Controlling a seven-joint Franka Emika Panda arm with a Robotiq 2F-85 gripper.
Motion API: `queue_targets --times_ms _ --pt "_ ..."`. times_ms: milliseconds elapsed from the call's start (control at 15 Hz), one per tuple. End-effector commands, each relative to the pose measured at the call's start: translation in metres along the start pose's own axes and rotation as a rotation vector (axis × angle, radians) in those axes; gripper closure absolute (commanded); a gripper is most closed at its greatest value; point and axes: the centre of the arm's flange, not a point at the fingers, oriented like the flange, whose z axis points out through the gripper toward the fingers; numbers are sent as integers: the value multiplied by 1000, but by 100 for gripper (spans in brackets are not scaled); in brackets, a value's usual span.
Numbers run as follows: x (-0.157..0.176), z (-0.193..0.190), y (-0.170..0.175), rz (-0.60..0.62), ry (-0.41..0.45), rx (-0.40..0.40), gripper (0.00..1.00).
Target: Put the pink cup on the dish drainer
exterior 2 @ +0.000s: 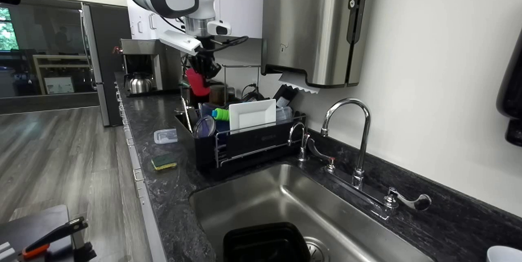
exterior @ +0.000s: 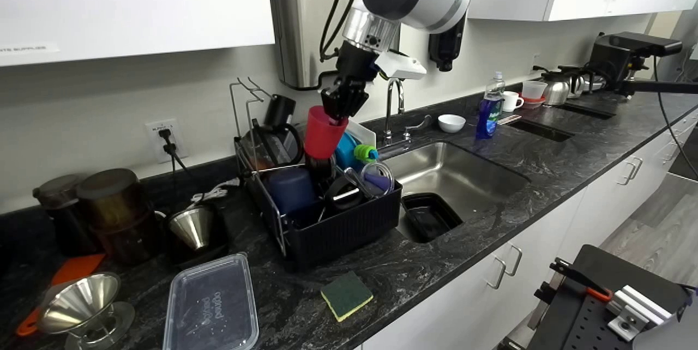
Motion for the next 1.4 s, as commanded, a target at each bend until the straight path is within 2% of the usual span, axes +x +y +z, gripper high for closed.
queue_targets --times_ms 0,600,1333 --pt "-5 12 9 -38 20 -41 99" --pt "-20 43 34 -87 4 -122 99" --pt "-28 49 45 -99 -4 -151 99"
